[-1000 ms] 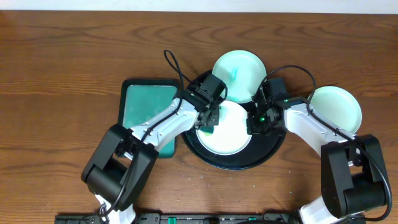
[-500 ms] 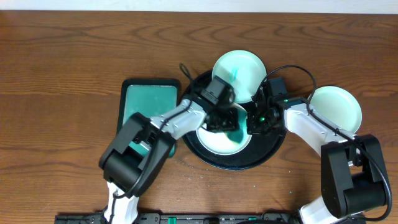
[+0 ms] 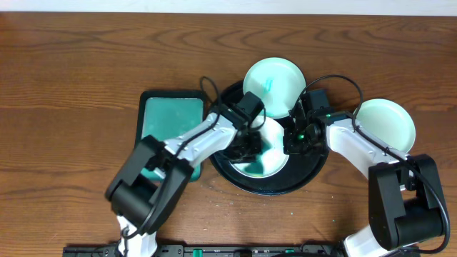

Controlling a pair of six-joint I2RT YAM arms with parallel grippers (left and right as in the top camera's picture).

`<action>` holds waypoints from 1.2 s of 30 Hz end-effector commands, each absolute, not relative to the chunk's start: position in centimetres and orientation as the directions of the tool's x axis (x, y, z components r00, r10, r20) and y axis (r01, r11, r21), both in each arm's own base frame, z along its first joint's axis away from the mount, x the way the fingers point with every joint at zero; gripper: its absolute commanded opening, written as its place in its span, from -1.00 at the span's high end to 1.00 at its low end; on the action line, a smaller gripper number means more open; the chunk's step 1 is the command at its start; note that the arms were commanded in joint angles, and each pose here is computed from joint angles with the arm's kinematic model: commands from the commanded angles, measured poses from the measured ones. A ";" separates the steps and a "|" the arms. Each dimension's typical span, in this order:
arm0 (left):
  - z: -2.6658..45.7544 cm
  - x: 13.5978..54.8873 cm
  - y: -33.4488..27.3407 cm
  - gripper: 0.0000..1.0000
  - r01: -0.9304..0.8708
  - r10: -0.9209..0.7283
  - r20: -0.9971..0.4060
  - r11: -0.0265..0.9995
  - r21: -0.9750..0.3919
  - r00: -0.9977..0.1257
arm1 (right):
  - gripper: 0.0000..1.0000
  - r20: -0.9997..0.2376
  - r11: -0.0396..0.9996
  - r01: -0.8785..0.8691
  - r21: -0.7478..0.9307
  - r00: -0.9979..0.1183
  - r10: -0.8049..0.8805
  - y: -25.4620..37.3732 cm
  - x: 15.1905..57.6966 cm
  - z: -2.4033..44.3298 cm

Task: Clean dirty plates on tray and stack at the side
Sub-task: 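Scrub the white plate with the sponge in the left gripper, then return the sponge to the basin with the left gripper, then lift the white plate with the right gripper and tilt it over the basin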

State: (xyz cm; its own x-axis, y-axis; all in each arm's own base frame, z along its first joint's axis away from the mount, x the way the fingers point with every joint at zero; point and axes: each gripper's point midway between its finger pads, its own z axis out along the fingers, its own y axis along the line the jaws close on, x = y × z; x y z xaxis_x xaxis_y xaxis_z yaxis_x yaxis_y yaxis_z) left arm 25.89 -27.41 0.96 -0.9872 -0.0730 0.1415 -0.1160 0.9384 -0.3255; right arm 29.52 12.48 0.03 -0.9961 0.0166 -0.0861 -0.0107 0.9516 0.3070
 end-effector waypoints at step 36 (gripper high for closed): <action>14.7 30.1 -3.1 -0.37 -0.364 -0.367 -0.375 0.928 -0.083 -0.851 | 0.97 -0.312 0.959 -0.156 0.238 -0.947 -0.077 14.3 32.8 7.8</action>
State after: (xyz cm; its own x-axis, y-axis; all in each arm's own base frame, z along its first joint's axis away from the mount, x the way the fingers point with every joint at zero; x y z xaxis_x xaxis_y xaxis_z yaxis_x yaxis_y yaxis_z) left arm 28.83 -2.89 10.25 -0.8943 -0.3662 -0.2571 -0.3780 0.9258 -0.0037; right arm 30.13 12.86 2.19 -0.9931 -0.0121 -0.1168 -0.0434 0.9622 0.2687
